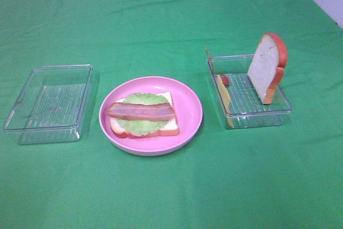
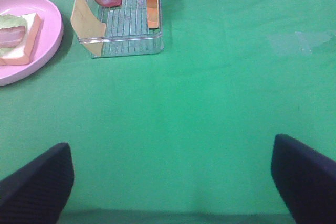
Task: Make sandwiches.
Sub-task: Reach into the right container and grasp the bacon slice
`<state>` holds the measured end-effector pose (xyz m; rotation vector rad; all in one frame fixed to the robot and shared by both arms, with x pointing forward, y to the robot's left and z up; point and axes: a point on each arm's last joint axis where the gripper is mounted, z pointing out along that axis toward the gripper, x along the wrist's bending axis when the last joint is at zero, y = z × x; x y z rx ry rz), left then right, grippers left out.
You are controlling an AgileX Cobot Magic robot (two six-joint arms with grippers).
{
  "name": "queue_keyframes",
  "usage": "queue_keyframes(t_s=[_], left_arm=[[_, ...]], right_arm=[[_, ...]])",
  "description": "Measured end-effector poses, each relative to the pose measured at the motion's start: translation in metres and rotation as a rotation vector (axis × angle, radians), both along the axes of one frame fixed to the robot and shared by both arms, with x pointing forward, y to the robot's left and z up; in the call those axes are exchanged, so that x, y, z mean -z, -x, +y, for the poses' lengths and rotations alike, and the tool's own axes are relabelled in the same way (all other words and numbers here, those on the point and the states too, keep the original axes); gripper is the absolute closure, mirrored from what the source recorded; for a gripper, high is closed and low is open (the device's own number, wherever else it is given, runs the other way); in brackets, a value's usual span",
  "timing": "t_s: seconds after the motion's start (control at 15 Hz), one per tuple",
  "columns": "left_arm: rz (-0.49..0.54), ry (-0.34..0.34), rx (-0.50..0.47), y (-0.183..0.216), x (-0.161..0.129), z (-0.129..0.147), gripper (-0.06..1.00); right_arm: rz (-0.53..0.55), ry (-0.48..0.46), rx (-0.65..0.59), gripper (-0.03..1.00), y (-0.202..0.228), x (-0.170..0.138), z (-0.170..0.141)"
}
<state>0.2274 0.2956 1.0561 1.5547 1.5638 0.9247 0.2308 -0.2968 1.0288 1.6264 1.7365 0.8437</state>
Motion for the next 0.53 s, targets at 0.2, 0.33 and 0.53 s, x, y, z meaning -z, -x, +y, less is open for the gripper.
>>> queue_keyframes(t_s=[0.2,0.33,0.53], left_arm=[[-0.008,0.009,-0.006,-0.0021,0.0018,0.0002,-0.03],[-0.009,0.009,-0.006,-0.0021,0.0017,0.0002,-0.03],[-0.009,0.009,-0.006,-0.0021,0.0017,0.0002,-0.03]], right_arm=[[0.0,0.0,0.0,-0.01,0.0,0.0,0.0],[0.0,0.0,0.0,-0.01,0.0,0.0,0.0],[0.0,0.002,0.001,-0.01,0.0,0.0,-0.0002]])
